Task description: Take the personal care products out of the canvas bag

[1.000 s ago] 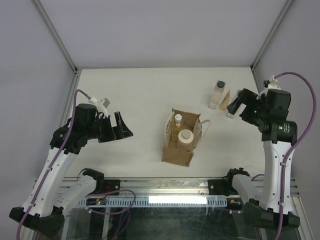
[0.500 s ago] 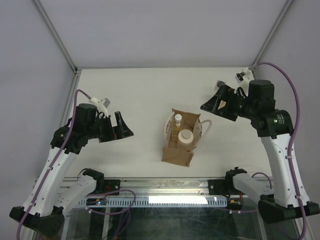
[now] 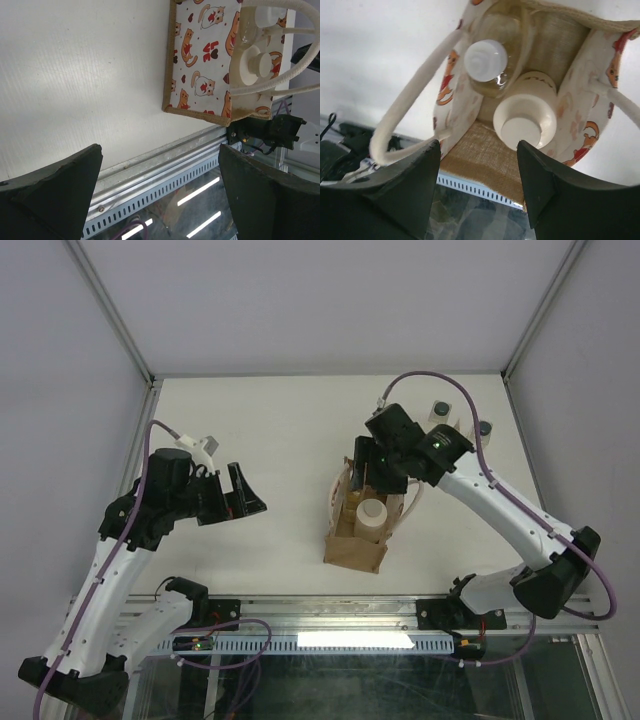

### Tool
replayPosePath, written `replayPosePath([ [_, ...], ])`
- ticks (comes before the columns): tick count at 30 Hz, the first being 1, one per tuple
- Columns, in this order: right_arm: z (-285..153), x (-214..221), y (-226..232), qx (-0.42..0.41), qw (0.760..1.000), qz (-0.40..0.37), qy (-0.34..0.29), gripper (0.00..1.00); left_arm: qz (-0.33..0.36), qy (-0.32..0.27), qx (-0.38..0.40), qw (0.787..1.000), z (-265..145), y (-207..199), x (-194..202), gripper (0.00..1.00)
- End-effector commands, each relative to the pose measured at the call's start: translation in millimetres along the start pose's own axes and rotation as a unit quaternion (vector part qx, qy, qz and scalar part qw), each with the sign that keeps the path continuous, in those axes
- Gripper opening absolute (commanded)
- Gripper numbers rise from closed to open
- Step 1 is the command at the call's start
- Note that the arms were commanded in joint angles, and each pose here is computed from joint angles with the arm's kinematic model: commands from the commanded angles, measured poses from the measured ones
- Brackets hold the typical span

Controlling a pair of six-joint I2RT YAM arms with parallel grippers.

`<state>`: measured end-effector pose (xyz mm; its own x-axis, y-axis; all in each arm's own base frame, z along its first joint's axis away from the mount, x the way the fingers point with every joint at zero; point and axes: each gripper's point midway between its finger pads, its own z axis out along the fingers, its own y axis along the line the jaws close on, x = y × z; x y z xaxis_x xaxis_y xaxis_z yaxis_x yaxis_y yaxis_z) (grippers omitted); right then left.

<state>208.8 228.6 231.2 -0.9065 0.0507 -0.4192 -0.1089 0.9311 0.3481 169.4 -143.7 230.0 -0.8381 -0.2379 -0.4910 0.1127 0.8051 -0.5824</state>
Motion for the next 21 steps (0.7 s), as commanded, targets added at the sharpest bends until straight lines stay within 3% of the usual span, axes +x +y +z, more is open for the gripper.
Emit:
replayPosePath([
  [1,-0.7,-24.4,-6.1,0.057,0.995,0.044,-0.069,0.64,0.004,-0.016,0.019,1.000,-6.5,-8.1,-2.9,0.99],
  [9,41.3,-28.2,6.1,0.074,0.995,0.034,-0.052,0.61,0.013,-0.016,0.008,1.000,-8.5,-3.3,-1.1,0.99],
  [21,79.3,-35.1,-6.4,0.147,0.987,0.046,-0.053,0.68,0.025,-0.012,0.000,1.000,-10.7,1.5,2.9,0.99],
])
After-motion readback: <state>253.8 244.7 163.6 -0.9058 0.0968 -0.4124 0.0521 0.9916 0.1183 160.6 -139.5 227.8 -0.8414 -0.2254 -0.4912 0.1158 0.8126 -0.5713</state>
